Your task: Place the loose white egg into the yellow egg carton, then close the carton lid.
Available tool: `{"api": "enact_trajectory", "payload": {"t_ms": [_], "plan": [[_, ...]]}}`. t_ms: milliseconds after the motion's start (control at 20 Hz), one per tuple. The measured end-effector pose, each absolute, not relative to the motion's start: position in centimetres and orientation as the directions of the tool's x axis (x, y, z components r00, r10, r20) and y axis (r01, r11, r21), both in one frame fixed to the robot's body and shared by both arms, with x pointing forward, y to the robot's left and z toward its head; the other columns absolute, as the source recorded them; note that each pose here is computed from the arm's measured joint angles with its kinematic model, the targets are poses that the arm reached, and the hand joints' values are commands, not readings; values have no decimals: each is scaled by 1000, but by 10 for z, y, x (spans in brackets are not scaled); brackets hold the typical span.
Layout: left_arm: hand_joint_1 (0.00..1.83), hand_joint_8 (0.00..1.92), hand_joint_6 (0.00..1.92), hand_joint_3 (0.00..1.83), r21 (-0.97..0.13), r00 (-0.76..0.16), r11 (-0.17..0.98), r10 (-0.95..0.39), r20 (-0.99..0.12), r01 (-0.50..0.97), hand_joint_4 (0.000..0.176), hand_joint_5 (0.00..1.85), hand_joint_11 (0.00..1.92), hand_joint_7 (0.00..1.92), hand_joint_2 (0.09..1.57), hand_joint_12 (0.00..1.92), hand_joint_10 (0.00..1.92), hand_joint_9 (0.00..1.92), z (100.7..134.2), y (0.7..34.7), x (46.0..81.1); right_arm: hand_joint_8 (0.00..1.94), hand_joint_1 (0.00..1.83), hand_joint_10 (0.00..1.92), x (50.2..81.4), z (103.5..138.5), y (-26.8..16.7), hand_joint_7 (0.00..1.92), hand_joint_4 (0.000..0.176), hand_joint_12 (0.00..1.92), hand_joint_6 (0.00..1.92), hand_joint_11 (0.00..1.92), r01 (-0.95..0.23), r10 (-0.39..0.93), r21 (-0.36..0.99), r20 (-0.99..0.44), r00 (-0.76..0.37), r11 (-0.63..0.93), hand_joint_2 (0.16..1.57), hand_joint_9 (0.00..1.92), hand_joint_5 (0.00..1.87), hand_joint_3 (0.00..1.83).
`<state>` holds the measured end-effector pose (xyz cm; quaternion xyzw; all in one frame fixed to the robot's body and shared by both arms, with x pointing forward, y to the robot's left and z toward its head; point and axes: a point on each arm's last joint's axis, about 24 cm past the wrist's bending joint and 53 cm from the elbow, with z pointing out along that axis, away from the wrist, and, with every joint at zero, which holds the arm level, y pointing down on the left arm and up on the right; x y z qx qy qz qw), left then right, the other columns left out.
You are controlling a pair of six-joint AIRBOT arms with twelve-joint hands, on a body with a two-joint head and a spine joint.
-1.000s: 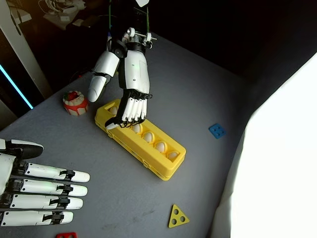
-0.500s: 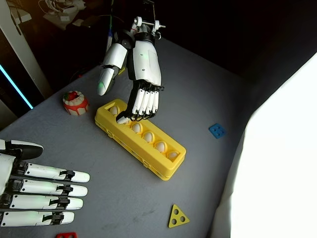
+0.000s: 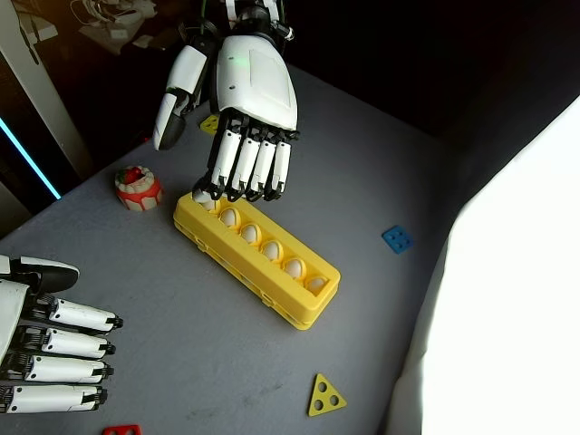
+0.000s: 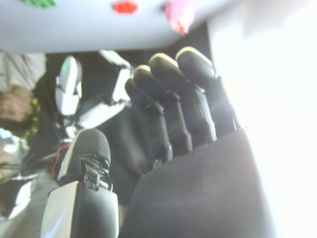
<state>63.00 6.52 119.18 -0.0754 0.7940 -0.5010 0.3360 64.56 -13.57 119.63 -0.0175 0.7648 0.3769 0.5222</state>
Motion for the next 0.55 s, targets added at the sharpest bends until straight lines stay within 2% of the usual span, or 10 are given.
{"api": "enact_trajectory", "payload": {"t_ms": [50, 100, 200, 450, 550], "plan": [[216, 1584, 1376, 6, -839, -760, 490, -446, -473, 235, 0, 676, 461, 723, 1349, 1921, 1756, 625, 1194, 64, 629, 1586, 502, 1896, 646, 1196, -136, 980, 0, 1921, 1531, 680, -420, 366, 558, -812, -454, 716, 1168, 845, 788, 3], [200, 1579, 1384, 4, -836, -756, 490, -442, -482, 246, 0, 697, 500, 766, 1353, 1921, 1774, 671, 1197, 63, 629, 1636, 469, 1916, 646, 1196, -136, 965, 0, 1921, 1535, 702, -420, 367, 558, -812, -454, 715, 1181, 849, 764, 6], [184, 1508, 1425, 1, -832, -748, 487, -441, -496, 265, 0, 709, 570, 849, 1355, 1906, 1703, 760, 1205, 61, 631, 1703, 441, 1921, 646, 1196, -136, 952, 0, 1921, 1664, 734, -421, 367, 558, -812, -454, 715, 1187, 871, 755, 4], [155, 1582, 1453, 1, -813, -732, 509, -434, -525, 282, 0, 691, 580, 790, 1369, 1921, 1781, 721, 1205, 68, 637, 1715, 427, 1921, 645, 1196, -135, 912, 0, 1921, 1696, 700, -435, 345, 534, -828, -442, 725, 1191, 846, 742, 4], [168, 1596, 1464, 0, -810, -727, 513, -435, -531, 285, 0, 676, 590, 774, 1365, 1921, 1809, 715, 1206, 71, 638, 1677, 441, 1921, 642, 1196, -131, 920, 0, 1921, 1641, 700, -469, 300, 492, -854, -425, 733, 1188, 840, 736, 1]]}}
